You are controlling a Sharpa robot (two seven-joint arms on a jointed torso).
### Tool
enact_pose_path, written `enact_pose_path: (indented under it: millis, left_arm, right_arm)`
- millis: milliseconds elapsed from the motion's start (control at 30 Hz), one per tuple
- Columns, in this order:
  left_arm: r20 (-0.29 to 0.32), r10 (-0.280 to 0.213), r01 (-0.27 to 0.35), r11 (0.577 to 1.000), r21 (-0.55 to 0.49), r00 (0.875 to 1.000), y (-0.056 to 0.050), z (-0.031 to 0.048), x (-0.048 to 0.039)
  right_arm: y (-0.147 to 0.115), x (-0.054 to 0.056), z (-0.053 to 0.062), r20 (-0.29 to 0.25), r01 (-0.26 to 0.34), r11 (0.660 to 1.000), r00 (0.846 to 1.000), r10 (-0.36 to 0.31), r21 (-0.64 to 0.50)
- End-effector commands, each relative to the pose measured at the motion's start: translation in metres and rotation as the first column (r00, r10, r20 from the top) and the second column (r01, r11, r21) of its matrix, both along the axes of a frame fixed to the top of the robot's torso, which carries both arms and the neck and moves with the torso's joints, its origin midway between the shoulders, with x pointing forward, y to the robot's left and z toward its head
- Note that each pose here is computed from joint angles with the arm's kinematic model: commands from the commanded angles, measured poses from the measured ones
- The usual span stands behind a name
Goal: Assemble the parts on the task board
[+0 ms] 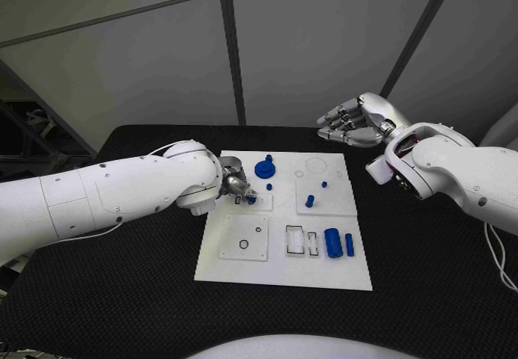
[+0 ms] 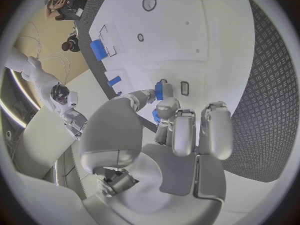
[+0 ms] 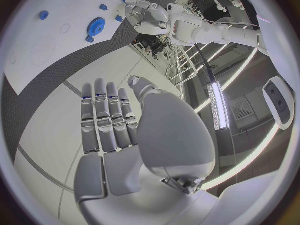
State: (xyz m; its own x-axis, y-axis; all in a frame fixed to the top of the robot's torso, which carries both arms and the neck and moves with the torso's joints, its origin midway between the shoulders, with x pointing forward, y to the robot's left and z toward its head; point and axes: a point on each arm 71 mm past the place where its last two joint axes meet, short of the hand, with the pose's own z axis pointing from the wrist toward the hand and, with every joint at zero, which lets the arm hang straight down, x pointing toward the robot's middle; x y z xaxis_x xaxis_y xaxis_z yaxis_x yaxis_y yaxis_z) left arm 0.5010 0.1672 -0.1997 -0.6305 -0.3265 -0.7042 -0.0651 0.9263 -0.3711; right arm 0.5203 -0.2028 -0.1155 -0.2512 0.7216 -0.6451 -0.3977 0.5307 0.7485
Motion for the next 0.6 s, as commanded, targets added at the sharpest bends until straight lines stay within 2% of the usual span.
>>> enact_pose_path:
  millis: [33, 600]
  left_arm:
    - [-0.011, -0.009, 0.009, 1.0, 0.029, 1.0, 0.0002, -0.0005, -0.0007]
    - [-0.027, -0.026, 0.028, 0.998, 0.058, 0.999, 0.0006, -0.0016, -0.0021]
  right_arm:
    - [0.0006, -0.0001, 0.0014, 0.002, -0.008, 1.0, 1.0, 0.008, 0.004]
    - [0.0005, -0.0002, 0.0013, 0.001, -0.009, 1.0, 1.0, 0.009, 0.003]
